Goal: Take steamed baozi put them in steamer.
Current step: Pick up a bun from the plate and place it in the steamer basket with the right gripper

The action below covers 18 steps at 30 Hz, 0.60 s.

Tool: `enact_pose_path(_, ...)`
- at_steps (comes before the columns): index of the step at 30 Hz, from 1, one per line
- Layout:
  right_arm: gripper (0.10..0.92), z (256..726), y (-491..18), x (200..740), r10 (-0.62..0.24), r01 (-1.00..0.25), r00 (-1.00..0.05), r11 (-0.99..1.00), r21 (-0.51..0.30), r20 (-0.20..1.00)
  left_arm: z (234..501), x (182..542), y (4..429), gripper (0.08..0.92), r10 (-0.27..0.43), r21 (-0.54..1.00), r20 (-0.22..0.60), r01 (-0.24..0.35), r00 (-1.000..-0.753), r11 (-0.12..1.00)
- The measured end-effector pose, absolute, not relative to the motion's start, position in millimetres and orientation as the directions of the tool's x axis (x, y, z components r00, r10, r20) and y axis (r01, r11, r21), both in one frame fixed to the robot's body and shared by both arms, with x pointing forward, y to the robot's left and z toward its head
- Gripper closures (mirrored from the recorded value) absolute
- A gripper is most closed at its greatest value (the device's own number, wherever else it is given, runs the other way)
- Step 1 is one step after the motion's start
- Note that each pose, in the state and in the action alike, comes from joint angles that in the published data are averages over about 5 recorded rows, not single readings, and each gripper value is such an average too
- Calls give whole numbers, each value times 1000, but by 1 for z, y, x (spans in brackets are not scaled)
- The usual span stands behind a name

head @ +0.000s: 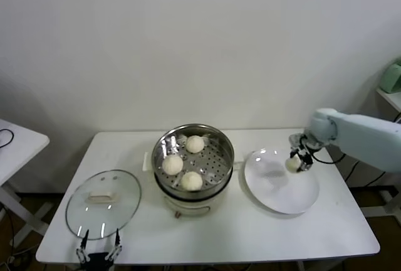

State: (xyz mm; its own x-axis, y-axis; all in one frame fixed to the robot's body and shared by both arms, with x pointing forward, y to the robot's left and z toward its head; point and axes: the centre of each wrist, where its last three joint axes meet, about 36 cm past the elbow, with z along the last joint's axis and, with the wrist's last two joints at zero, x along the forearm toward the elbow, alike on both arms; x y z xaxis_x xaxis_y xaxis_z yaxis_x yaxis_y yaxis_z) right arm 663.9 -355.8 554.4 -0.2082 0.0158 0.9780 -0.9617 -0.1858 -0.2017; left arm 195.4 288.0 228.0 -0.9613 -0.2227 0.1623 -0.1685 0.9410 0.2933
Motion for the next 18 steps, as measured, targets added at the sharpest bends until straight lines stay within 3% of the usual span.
enact_pose_path(10, 428, 690, -286, 657, -93, -931, -280, -218, -294, 955, 231, 200, 291, 177, -215, 298, 150, -164, -965, 941)
enact_pose_path(18, 428, 747, -214, 635, -192, -904, -300, -255, -342, 935, 231, 202, 290, 177, -211, 296, 150, -160, -966, 942)
